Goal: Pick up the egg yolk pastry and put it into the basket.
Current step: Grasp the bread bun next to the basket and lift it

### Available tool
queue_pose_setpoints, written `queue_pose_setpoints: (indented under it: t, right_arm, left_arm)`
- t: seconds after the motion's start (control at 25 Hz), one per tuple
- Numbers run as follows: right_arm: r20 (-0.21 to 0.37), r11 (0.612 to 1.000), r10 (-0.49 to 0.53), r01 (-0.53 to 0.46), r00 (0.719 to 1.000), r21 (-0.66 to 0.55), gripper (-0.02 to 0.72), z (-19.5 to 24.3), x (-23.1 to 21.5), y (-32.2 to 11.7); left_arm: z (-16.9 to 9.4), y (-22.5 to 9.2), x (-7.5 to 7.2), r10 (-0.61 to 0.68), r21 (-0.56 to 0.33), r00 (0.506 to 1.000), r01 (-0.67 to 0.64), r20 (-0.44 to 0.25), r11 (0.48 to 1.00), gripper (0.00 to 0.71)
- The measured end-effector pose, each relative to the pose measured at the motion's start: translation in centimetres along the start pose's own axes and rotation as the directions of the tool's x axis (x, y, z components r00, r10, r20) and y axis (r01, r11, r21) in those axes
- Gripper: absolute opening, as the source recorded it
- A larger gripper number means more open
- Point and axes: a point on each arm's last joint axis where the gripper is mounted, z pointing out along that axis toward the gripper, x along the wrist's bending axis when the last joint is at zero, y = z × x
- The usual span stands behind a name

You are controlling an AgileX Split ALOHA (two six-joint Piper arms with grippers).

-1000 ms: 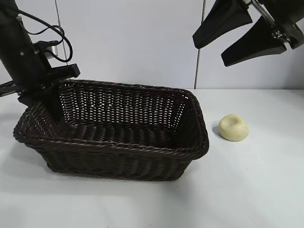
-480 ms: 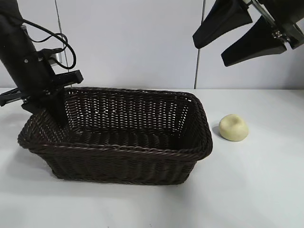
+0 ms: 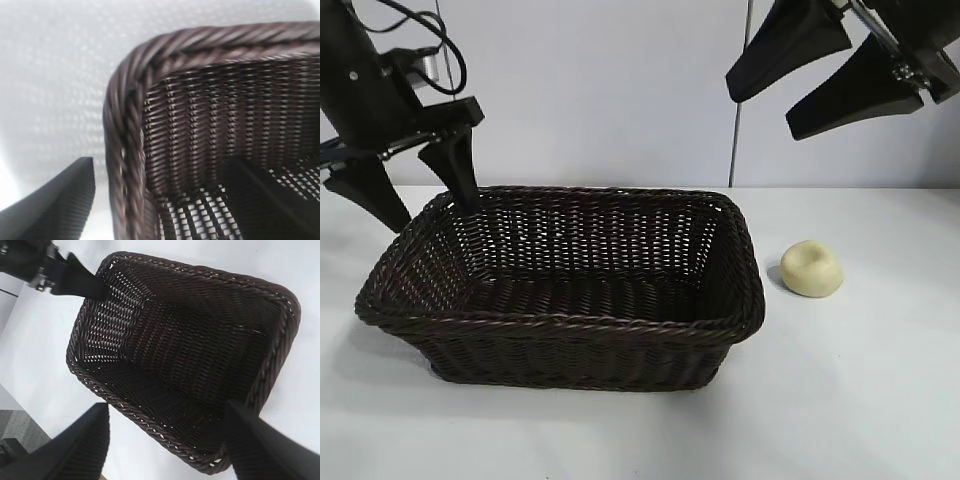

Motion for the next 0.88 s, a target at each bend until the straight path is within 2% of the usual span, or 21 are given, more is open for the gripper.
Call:
queue_pose_setpoints:
  t: [0.16,0.24,0.4,0.56,0.72,0.88]
  right_arm:
    - [0.000,1.000,0.000,0.000,1.000,0.000,0.477,0.0,0.0,0.0]
    - [0.000,1.000,0.000,0.000,1.000,0.000,0.477,0.0,0.0,0.0]
    - [0.000,1.000,0.000,0.000,1.000,0.000,0.477,0.0,0.0,0.0]
    - [0.000,1.000,0.000,0.000,1.000,0.000,0.477,0.0,0.0,0.0]
    - [0.000,1.000,0.000,0.000,1.000,0.000,0.477,0.0,0.0,0.0]
    - [0.000,1.000,0.000,0.000,1.000,0.000,0.477,0.0,0.0,0.0]
  left_arm:
    - [-0.3,-0.3,1.3,-0.003,0.024,0.994,0.006,-0.112,1.000,0.539]
    - [-0.4,-0.3,2.3,-0.020,0.023,0.989,0.024,-0.147,0.999,0.539]
    - [-1.1,-0.7,5.3,-0.071,0.016,0.975,0.077,-0.212,0.997,0.539]
    - [-1.7,-1.4,8.1,-0.136,0.024,0.962,0.145,-0.238,0.989,0.539]
    - [-2.0,-1.9,8.8,-0.159,0.051,0.957,0.176,-0.241,0.983,0.539]
    - [-2.9,-2.2,8.4,-0.161,0.046,0.957,0.177,-0.240,0.983,0.539]
